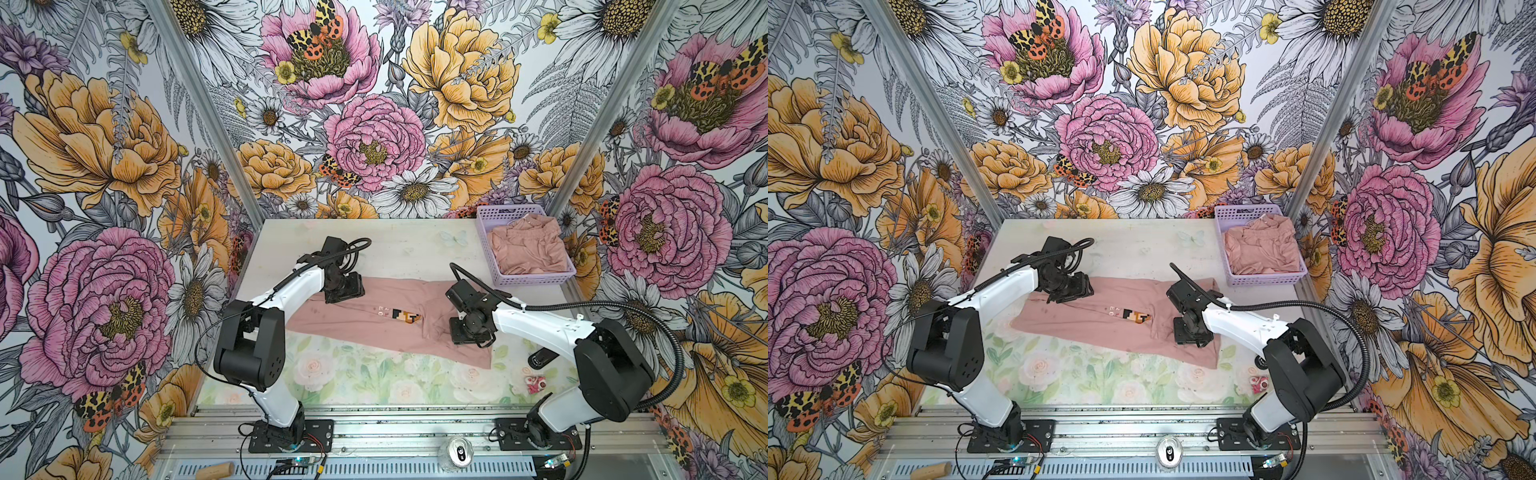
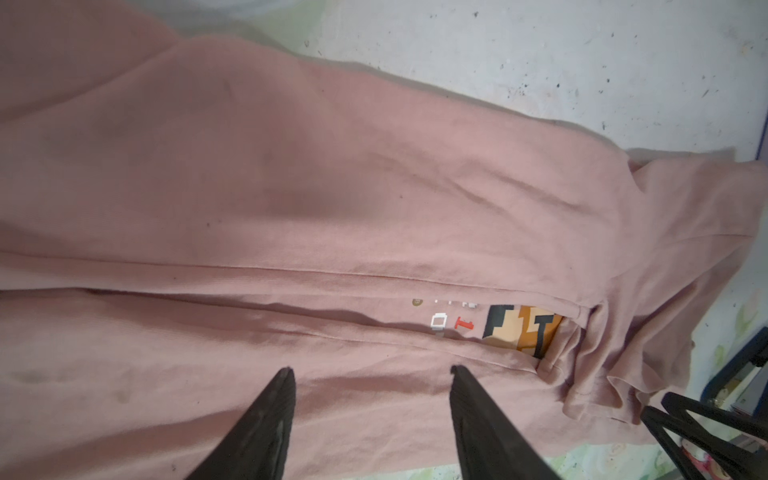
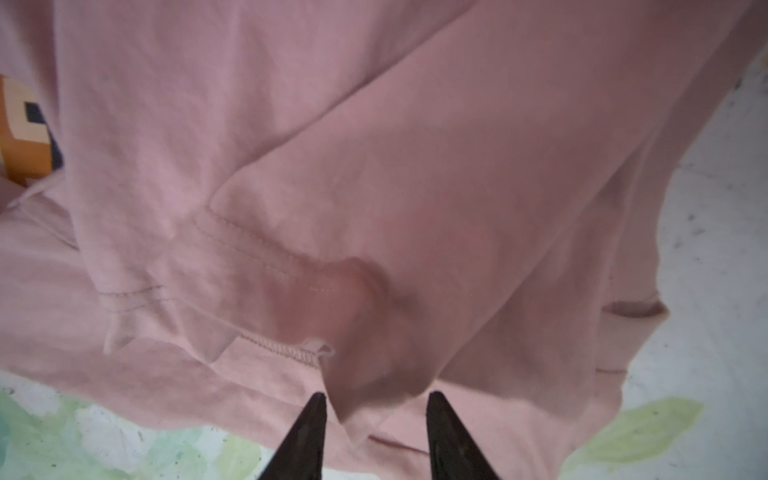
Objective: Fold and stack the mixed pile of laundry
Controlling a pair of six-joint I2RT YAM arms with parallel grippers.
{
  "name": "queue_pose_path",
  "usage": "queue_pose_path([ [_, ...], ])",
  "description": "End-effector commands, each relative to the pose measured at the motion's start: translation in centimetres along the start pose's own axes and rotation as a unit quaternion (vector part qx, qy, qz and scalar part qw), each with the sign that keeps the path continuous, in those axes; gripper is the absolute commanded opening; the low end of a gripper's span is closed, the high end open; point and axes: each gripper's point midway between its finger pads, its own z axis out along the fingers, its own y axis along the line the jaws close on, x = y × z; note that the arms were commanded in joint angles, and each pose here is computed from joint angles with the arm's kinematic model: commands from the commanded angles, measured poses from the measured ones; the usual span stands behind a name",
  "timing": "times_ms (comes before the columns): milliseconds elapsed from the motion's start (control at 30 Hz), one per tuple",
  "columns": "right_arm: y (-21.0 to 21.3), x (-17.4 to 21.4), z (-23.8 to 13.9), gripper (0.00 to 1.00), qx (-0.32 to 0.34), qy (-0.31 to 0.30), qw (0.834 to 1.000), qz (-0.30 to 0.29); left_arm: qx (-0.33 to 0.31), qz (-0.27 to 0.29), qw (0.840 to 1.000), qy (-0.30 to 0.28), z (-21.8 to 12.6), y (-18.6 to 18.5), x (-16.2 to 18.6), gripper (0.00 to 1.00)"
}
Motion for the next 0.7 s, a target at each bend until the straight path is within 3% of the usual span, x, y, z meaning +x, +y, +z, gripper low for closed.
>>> queue_pose_path([
  [0,0.9,-1.8,-0.3,0.40,0.000,-0.035,0.999,-0.001,-0.008,-0.012,1.000,-0.005,0.9,1.0,-0.2,0.61],
  [200,0.8,-1.4,0.3,0.28,0.013,-0.030,0.999,-0.006,-0.009,-0.032,0.999,-0.001,1.7,2.7,0.4,0.61],
  [433,-0.7,0.1,0.1,0.00,0.036,-0.018,0.999,0.009,-0.014,-0.046,0.999,0.002,2.1,4.1,0.8,0.61],
  [667,-2.0,2.2,-0.5,0.00,0.038,-0.010,0.999,0.035,-0.018,-0.053,0.998,0.005,2.3,5.0,0.8,0.61],
])
